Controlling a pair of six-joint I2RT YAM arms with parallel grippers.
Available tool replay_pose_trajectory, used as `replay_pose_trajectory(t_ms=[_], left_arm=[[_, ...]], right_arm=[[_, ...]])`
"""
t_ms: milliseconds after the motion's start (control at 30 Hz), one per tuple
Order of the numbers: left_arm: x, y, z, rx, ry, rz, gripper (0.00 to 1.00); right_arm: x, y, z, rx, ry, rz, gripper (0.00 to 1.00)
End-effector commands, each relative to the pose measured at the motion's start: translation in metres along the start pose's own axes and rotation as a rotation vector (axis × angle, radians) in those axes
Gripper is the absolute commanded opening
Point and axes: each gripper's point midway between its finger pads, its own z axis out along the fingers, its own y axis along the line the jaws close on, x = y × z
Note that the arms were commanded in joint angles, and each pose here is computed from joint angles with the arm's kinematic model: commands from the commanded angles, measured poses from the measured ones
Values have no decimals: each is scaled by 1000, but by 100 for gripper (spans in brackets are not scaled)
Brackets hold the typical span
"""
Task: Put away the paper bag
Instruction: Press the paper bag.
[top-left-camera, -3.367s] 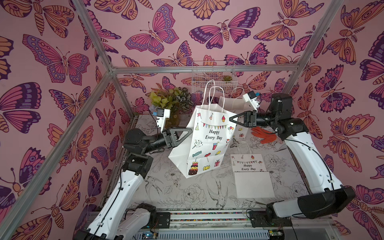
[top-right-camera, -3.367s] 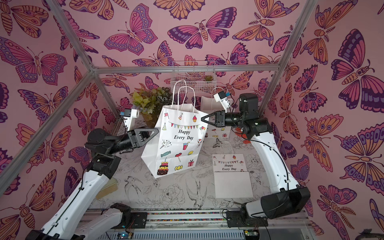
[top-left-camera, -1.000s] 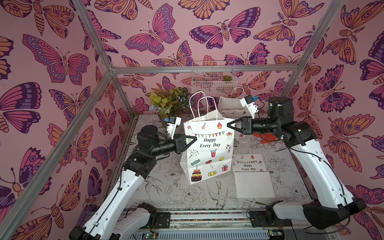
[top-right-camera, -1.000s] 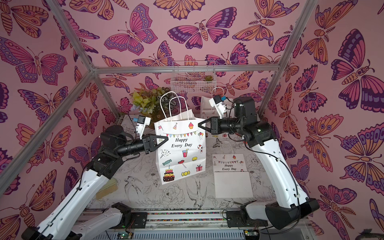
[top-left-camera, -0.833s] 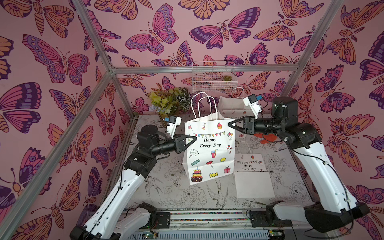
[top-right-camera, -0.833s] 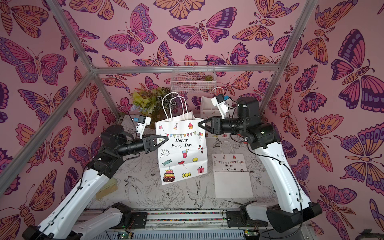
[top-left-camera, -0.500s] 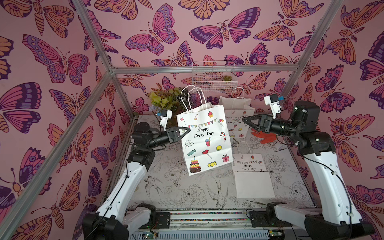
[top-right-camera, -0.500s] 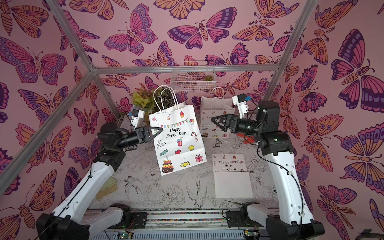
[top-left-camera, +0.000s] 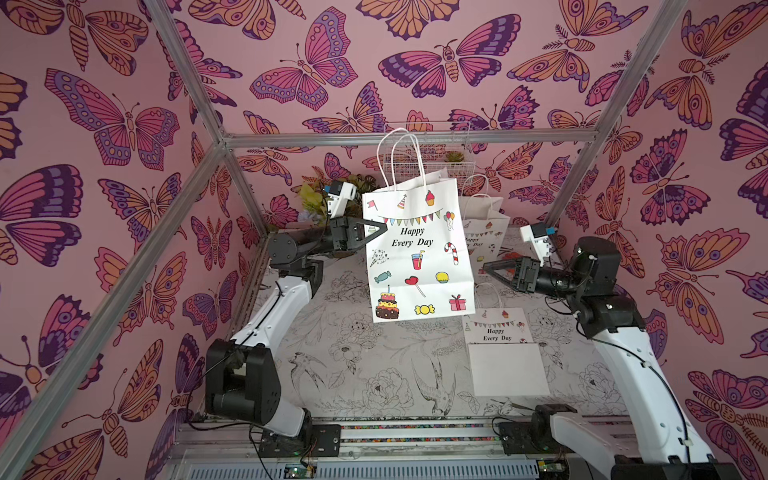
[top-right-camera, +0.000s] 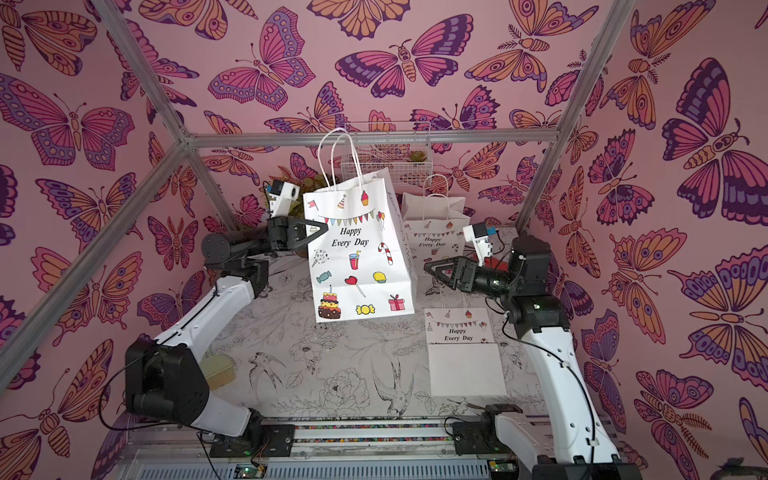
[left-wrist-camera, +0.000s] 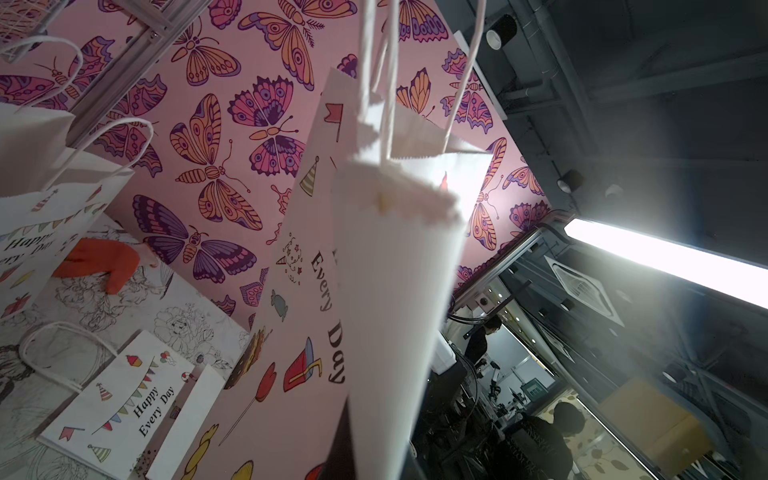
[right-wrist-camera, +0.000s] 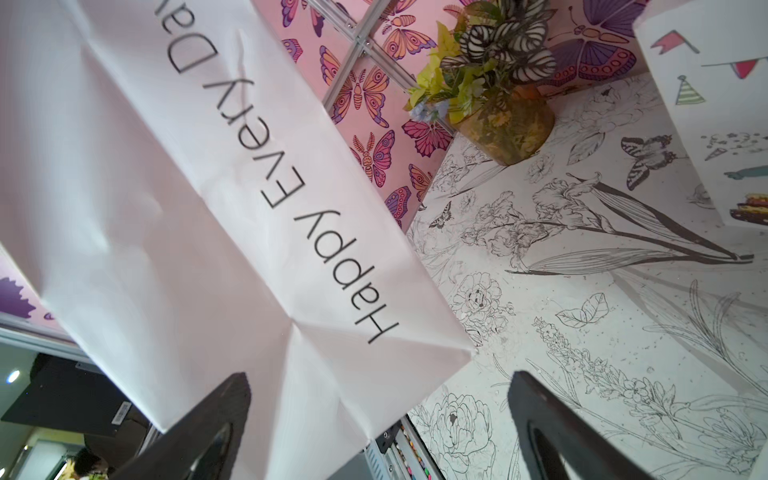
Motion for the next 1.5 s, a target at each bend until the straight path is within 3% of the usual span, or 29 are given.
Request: replay_pose_trajectory(t_ms=[0,600,1467], left_arm=[[-4,-27,5,57,12,69,0],[7,-51,12,96,2,32,0],[23,-32,12,77,26,-33,0]], right_arm=[[7,24,-1,-84,13,-112,99],[21,53,30,-162,97,-221,99],[-5,95,29,-179,58,-309,97]])
